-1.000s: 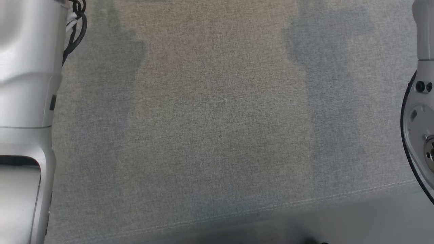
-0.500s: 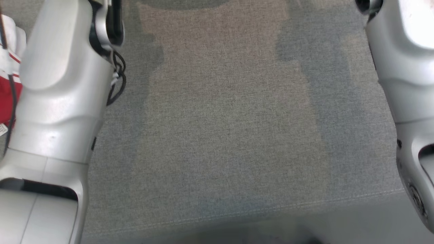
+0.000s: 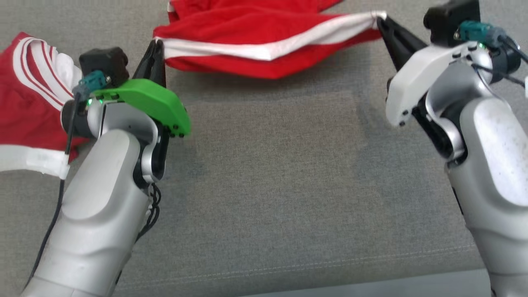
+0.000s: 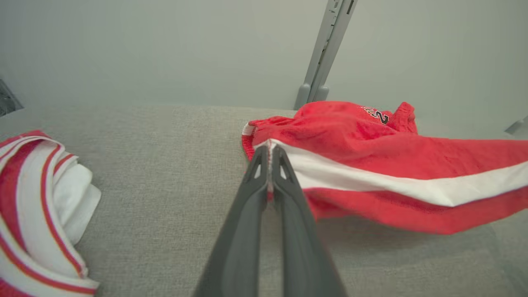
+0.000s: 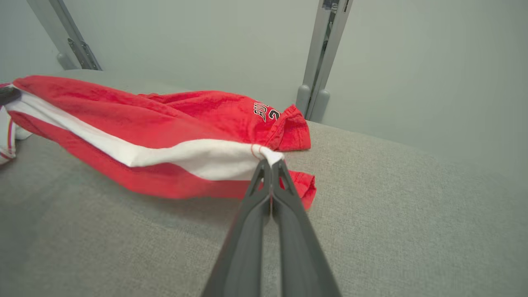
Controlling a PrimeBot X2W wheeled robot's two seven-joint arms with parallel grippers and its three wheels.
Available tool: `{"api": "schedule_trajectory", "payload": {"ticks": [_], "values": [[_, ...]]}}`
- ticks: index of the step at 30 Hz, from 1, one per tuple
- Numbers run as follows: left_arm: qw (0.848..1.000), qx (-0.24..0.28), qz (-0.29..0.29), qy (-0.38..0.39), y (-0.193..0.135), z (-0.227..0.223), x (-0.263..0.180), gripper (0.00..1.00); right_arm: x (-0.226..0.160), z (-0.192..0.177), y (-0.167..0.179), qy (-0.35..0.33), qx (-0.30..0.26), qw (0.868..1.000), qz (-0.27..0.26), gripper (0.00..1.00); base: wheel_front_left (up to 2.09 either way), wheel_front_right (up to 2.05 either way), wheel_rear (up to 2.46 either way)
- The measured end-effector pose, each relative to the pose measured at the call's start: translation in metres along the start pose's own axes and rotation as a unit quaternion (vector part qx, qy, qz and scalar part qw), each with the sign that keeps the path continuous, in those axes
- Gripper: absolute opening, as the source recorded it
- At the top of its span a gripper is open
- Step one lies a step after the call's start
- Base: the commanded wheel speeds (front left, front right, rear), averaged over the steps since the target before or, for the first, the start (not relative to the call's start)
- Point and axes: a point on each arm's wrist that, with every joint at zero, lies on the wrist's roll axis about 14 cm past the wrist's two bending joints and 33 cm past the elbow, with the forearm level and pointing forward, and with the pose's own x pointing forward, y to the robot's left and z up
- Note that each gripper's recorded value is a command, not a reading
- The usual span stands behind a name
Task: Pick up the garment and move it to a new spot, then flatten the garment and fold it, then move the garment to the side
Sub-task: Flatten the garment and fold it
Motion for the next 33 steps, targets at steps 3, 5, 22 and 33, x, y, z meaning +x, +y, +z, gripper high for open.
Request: {"api": "schedule_trajectory", "payload": {"ticks": [3, 5, 22, 33], "values": [[1.000, 0.011, 0.006, 0.009, 0.005, -0.002, -0.023, 0.00, -0.022, -0.012, 0.012, 0.030, 0.015, 0.999, 0.009, 0.00, 0.00, 0.00, 0.00], [1.000, 0.018, 0.004, 0.013, 0.004, -0.004, -0.038, 0.00, -0.036, -0.019, 0.014, 0.051, 0.016, 0.999, 0.009, 0.00, 0.00, 0.00, 0.00], [0.998, 0.002, 0.017, 0.061, -0.003, -0.047, -0.123, 0.00, -0.148, -0.074, 0.034, 0.245, 0.039, 0.968, 0.022, 0.00, 0.00, 0.00, 0.00], [0.997, -0.013, 0.049, 0.062, 0.005, -0.053, -0.147, 0.00, -0.197, -0.091, 0.058, 0.327, 0.056, 0.942, 0.057, 0.00, 0.00, 0.00, 0.00]]}}
